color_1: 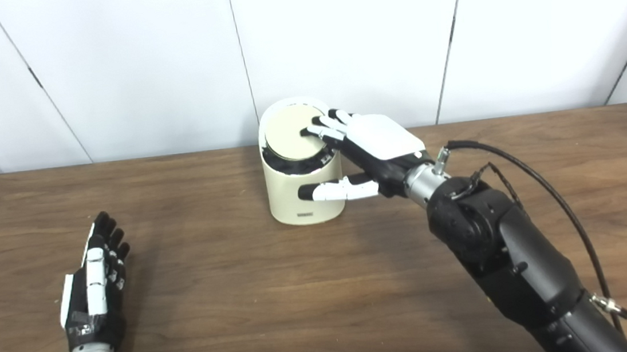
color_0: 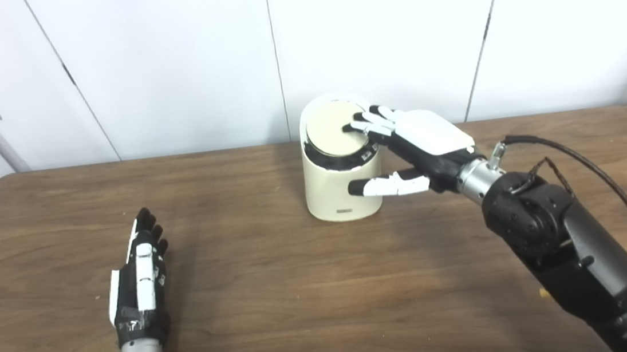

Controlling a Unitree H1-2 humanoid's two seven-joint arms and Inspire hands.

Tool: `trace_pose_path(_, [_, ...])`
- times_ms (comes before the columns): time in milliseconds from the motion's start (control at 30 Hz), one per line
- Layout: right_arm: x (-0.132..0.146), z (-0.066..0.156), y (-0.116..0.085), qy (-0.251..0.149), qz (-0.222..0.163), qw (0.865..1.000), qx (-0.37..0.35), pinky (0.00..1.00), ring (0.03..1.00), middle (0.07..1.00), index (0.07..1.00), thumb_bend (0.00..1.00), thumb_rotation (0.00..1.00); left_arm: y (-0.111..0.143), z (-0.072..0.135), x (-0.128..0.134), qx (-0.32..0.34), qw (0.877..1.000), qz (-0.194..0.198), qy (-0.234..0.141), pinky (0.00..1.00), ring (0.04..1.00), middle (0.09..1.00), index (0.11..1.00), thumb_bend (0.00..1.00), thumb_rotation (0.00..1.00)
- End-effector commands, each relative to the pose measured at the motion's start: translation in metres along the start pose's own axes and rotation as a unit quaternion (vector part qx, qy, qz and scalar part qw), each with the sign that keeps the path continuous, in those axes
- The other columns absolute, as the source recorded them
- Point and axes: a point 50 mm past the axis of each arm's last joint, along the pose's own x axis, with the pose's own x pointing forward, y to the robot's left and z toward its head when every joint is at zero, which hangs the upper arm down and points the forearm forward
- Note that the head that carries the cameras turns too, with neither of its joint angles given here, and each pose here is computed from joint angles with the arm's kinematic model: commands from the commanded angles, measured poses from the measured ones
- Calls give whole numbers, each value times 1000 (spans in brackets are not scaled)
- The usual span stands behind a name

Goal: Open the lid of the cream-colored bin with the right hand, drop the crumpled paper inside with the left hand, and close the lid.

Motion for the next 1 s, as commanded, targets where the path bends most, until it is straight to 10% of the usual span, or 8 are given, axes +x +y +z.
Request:
trace_pose_path(0, [-1, 5, -3, -17, 3, 1000, -25, 1000, 1000, 956, 885, 635, 1000, -6, -14, -9, -15, 1000, 2, 24, 1000, 1000, 1000, 1000, 457, 834])
trace_pose_path(967, [-6, 1, 28, 13, 51, 996, -78, 1000, 1000, 936, 865, 624, 1000, -5, -15, -10, -17, 1000, -1, 23, 1000, 1000, 1000, 1000, 460, 844])
